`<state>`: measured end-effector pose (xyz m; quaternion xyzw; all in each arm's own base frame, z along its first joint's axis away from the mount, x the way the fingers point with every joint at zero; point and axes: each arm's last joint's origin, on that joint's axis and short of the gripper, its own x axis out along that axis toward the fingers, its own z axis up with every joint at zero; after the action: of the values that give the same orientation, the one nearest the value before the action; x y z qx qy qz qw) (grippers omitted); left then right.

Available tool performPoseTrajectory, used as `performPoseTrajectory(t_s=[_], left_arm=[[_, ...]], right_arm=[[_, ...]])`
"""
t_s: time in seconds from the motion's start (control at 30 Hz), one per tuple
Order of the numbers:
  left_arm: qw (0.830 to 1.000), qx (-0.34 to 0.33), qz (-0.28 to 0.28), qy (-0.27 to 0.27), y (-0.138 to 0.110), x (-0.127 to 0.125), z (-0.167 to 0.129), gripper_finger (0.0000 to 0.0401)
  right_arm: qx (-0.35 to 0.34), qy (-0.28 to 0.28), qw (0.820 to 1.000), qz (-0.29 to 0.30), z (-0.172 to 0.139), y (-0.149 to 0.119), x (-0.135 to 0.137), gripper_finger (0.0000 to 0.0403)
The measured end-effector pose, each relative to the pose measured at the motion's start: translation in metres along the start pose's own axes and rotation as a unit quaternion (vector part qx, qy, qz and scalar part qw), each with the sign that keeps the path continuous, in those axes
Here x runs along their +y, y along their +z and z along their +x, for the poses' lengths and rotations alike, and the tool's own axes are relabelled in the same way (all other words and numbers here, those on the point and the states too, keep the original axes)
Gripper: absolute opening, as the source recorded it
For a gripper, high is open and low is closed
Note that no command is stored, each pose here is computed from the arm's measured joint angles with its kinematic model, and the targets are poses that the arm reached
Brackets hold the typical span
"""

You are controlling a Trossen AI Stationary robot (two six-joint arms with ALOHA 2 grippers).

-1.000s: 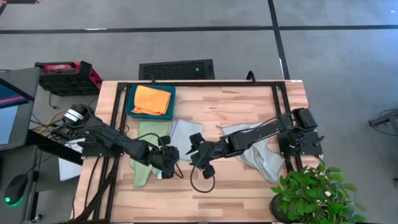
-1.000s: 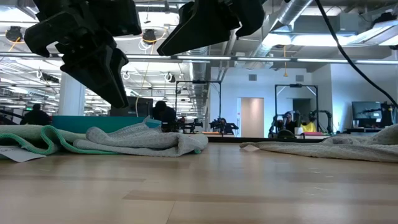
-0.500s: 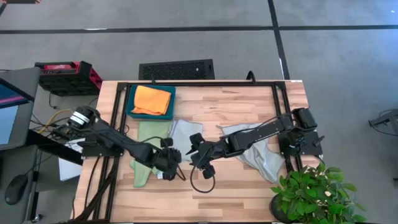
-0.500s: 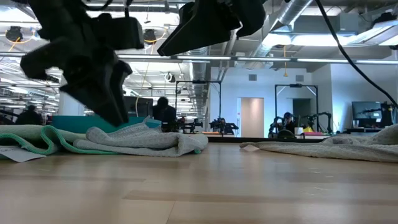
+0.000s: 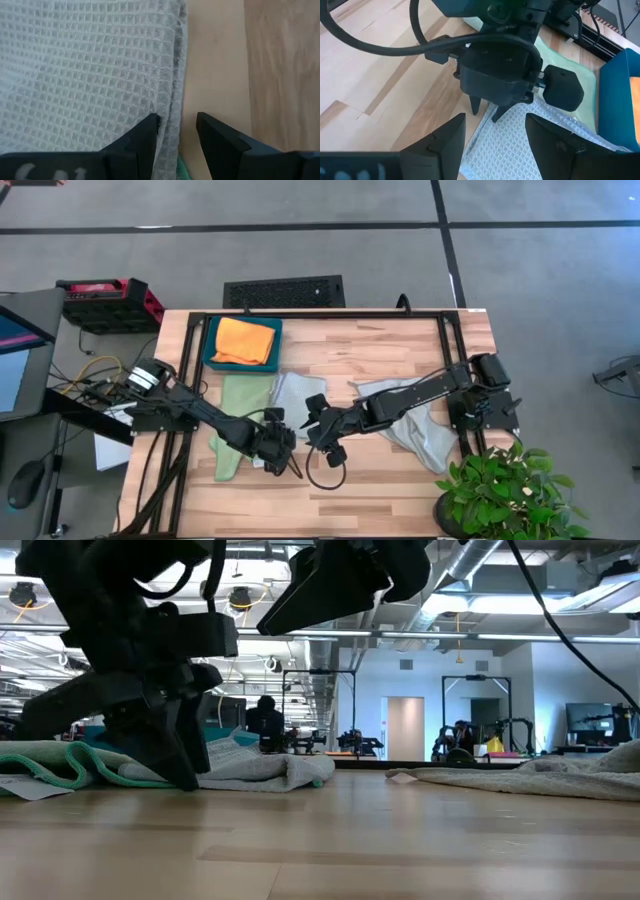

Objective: Fold microfiber towels
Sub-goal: Put the folded gray towel into the blue bin

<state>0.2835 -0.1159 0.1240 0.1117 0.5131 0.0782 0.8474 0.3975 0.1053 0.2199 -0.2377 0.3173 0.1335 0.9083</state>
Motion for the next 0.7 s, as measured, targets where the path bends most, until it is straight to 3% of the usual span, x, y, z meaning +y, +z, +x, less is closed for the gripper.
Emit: performPoseTrajectory(t_s=[0.27,0.53,0.7], left_arm=[[1.000,-0.003,-0.011,0.025,-0.0009,0.0006,0.0018,0.0125],[0.999,0.004,-0.009,0.034,-0.0029,0.0026,0.0036,0.0018],[0.999,0.002,-0.034,0.036,-0.0027,0.0027,0.0037,0.0008]], right_arm=[[0.001,0.001,1.000,0.003,0.0000,-0.0003,0.0001,0.0230],[0.003,0.001,1.000,0.004,0.0000,-0.0006,0.0002,0.0230],[0.004,0.001,1.000,0.004,0.0000,-0.0007,0.0003,0.0230]])
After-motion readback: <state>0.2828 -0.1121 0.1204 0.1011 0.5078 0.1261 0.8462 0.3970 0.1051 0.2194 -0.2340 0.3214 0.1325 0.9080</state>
